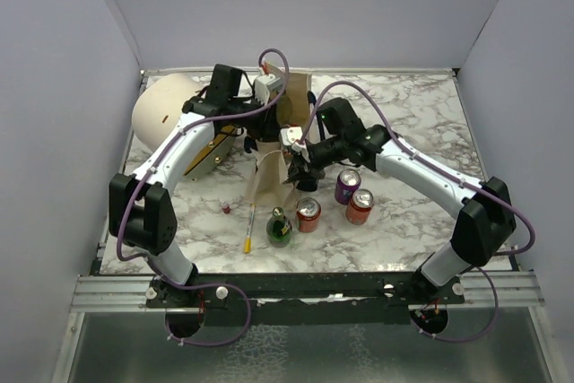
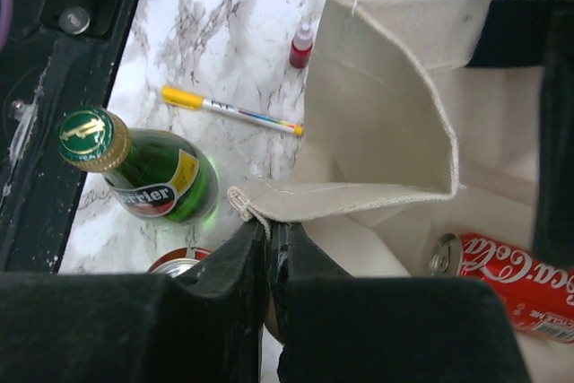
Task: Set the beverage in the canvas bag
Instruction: Pick up the drink from the canvas bag.
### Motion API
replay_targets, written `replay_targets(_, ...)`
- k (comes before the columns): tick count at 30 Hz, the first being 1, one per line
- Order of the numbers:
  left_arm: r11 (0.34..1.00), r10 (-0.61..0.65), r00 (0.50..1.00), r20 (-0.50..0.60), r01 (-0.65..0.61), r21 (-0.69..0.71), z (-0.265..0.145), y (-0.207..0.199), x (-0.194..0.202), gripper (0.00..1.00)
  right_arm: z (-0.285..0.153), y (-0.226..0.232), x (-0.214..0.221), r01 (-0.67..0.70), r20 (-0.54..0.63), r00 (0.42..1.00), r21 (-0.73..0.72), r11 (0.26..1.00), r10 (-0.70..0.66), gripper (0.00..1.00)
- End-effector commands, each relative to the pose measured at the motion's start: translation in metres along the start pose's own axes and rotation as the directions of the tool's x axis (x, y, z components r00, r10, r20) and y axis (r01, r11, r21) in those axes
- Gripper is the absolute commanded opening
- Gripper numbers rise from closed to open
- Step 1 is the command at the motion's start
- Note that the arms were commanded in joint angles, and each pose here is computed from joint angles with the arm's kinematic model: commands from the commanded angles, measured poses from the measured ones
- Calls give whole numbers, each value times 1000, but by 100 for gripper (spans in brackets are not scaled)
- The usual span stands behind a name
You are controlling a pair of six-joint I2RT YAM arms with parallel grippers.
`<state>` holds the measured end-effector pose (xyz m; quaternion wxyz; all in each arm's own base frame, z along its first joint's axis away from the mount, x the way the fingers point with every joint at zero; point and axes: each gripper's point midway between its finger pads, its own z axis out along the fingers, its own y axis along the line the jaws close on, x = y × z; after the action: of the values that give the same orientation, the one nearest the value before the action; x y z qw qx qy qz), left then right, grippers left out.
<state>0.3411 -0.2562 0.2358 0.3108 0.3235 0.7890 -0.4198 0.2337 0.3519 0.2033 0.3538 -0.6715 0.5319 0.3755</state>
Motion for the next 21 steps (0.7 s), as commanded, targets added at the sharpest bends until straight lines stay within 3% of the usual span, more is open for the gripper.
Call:
replay_targets(1,986,165,985,-59,-165,0,-9,0,30,16,7,20,45,-98,-118,988,-9,995,96,4)
replay_targets(13,952,302,937,-177,-305,14,-16,9,94,9,7,39,73,-160,-156,975,-12,987,156,3)
replay_targets(21,954,272,941,-201,-291,-72,-10,33,90,9,4,31,81,-185,-159,970,11,983,184,3)
